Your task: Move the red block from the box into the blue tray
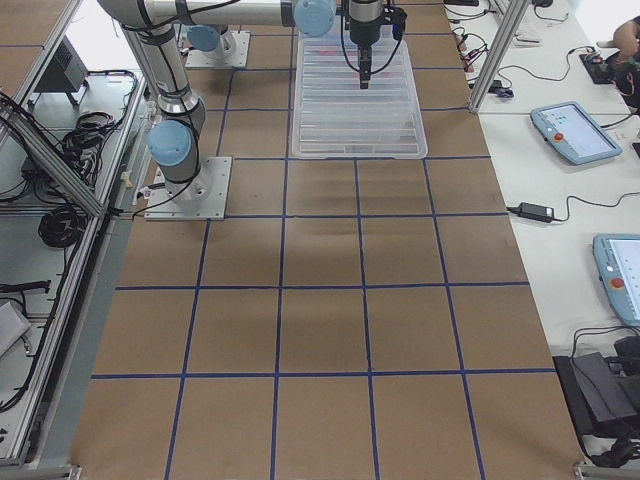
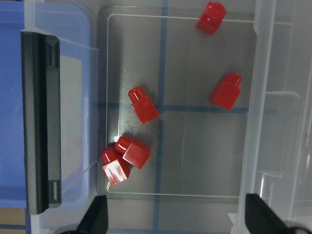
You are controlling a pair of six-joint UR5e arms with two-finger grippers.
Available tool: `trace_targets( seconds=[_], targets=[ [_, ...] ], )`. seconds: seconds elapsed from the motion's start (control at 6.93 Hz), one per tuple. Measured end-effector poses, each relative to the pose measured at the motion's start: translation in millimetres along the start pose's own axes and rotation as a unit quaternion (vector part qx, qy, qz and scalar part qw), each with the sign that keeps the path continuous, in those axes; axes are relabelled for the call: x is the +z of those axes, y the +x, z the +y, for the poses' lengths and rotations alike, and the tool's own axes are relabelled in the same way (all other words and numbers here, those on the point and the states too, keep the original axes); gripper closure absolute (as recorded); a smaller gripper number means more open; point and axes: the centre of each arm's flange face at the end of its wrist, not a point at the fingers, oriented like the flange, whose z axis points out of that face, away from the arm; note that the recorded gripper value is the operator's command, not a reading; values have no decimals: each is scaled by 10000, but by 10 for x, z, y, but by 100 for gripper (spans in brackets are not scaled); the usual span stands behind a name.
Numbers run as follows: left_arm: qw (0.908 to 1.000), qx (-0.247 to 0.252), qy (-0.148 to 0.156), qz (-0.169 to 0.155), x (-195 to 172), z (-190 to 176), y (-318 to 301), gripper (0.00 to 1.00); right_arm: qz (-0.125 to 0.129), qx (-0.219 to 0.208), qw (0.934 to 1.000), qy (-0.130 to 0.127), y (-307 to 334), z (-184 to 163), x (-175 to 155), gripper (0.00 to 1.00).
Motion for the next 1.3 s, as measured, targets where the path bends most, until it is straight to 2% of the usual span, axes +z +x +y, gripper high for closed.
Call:
trace_targets(
  seconds=[0.43, 0.72, 1.3],
  targets=[
    [9966, -801, -209, 8, 379, -176, -52, 0, 41, 43, 10000, -31, -67, 33, -27, 0],
    [9951, -955, -266, -4, 616, -280, -64, 0, 41, 39, 10000, -38, -70, 36, -21, 0],
    [9948, -956, -347, -15, 962, -422, -115, 0, 27, 36, 10000, -33, -73, 40, -12, 0]
  ],
)
